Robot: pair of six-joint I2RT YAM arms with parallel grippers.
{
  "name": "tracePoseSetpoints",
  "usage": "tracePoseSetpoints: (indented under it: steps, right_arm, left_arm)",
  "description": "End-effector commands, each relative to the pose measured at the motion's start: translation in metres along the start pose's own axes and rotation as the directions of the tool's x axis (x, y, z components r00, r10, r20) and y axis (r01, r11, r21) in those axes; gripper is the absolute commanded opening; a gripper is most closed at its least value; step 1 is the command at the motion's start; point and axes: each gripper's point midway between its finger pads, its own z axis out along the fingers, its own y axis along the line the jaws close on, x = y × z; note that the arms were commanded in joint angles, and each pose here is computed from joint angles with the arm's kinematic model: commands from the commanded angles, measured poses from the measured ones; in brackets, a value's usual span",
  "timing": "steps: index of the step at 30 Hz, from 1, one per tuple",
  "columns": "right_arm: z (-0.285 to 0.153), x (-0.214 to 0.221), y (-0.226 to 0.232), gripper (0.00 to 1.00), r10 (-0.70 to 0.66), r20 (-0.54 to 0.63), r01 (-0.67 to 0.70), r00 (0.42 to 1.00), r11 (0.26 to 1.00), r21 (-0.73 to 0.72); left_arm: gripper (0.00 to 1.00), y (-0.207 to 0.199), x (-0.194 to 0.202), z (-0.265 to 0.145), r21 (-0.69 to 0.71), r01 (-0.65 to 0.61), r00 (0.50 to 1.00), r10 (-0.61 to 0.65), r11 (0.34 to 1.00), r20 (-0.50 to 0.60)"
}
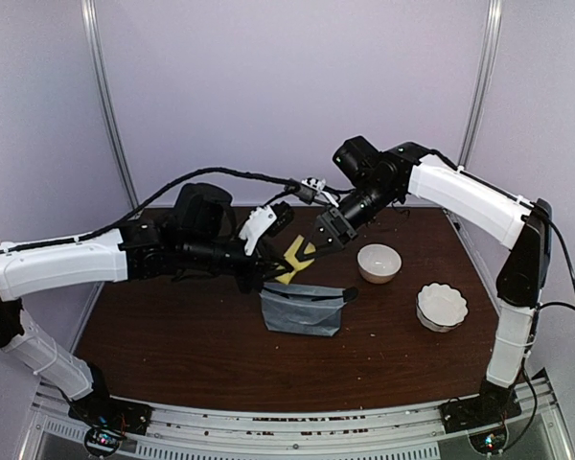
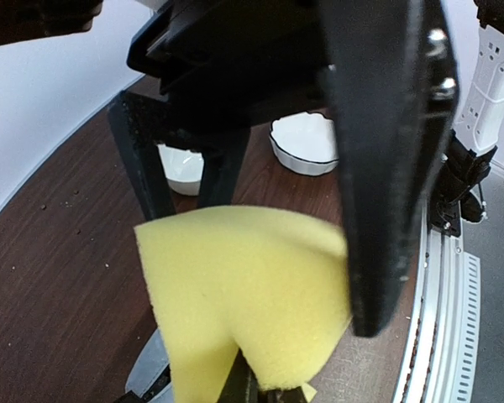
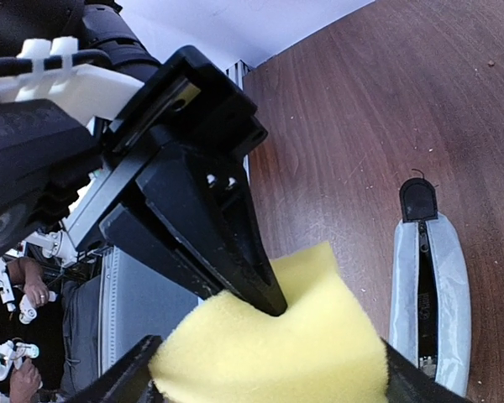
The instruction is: Sort the hair-cutting tools
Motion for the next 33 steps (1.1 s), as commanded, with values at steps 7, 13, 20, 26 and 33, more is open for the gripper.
tracePoseSetpoints:
  steps: [7,13,20,26,33]
  right_arm:
    - [-0.003,0.001,-0.003,0.17,-0.051,-0.01,0.052,0.999,0.998,0.033]
    - [-0.01,0.013,0.005,0.0,-0.227,-0.024,0.228,0.974,0.972,0.054]
    - [-0.018,0.006,0.017,0.0,-0.287,0.038,0.282,0.957,0.955,0.088]
    - [-0.018,0.007,0.019,0.0,-0.28,0.039,0.276,0.959,0.957,0.087]
    - [-0.015,0.011,0.012,0.0,-0.277,0.021,0.273,0.961,0.957,0.099]
  left_arm:
    - [0.24,0.0,-0.015,-0.008,-0.012,-0.019,1.0,0.02,1.0,0.022]
    - [0.44,0.001,-0.011,-0.03,-0.046,-0.018,0.999,0.019,0.999,0.03]
    - [0.54,-0.004,-0.018,-0.014,0.01,0.005,1.0,-0.005,1.0,0.025]
    - [0.58,-0.015,-0.018,0.004,0.094,0.001,1.0,-0.002,0.996,0.011]
    - [0.59,-0.022,-0.026,0.001,0.13,-0.039,0.999,0.037,0.991,0.017]
